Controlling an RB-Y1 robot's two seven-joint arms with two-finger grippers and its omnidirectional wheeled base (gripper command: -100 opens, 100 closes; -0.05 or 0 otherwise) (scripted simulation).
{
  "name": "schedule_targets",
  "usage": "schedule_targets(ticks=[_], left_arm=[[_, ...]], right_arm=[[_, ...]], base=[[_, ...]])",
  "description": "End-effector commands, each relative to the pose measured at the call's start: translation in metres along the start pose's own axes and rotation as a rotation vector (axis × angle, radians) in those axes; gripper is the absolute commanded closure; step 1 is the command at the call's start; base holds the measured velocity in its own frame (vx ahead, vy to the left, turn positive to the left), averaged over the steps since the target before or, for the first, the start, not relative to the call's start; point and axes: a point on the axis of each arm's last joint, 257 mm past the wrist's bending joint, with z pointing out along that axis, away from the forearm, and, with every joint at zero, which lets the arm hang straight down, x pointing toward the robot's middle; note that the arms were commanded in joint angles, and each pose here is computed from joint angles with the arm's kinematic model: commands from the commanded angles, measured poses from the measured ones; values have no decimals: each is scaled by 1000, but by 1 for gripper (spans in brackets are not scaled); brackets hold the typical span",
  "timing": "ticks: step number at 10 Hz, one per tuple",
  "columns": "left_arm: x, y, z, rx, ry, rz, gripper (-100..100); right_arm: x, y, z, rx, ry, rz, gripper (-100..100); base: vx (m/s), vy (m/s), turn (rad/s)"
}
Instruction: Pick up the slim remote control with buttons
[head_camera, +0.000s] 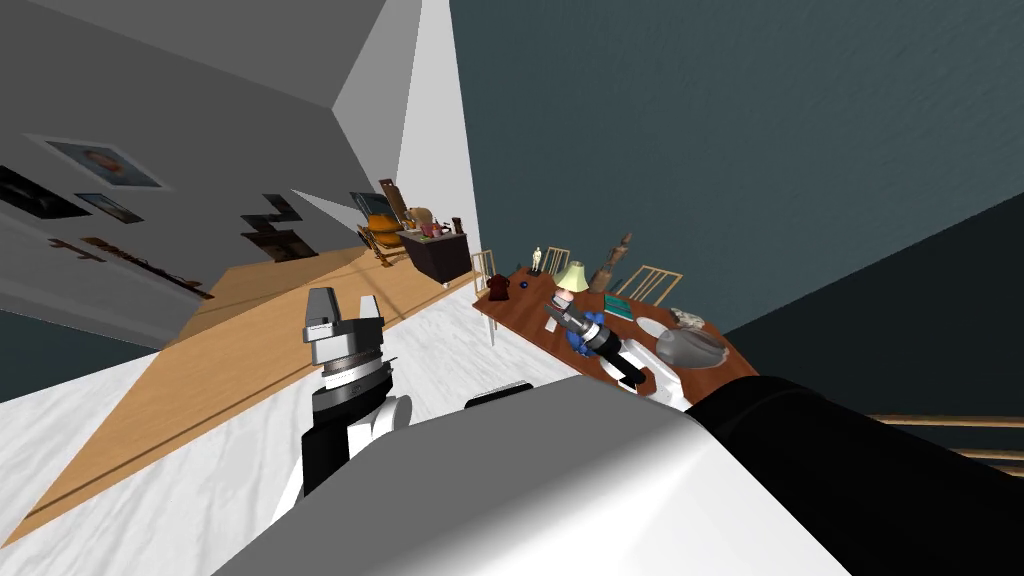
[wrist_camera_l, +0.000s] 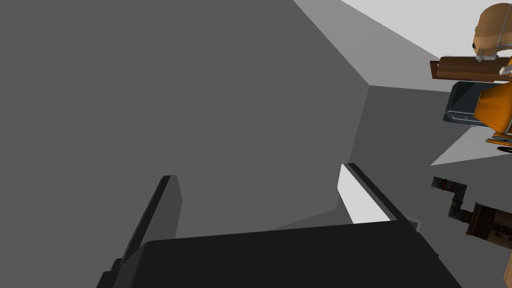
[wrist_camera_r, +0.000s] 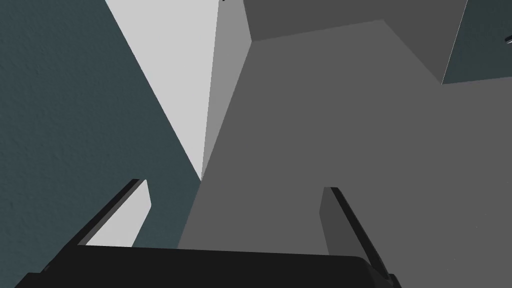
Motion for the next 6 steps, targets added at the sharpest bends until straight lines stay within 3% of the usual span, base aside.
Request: schedule_targets(ticks=[1,2,3,6], left_arm=[[0,0,0,0,0,0,0],[0,0,0,0,0,0,0],[0,0,0,0,0,0,0],[0,0,0,0,0,0,0]], right_arm=[[18,-9,-5,-5,78,-71,-100],[21,-9,-5,-6,89,-86,-100],[37,-18,-12,-10,153,-138,-100],[61,-28,-22,-20,244,-222,-100]], base=[[12,17,231],[12,11,133],[17,19,339],[19,11,178]])
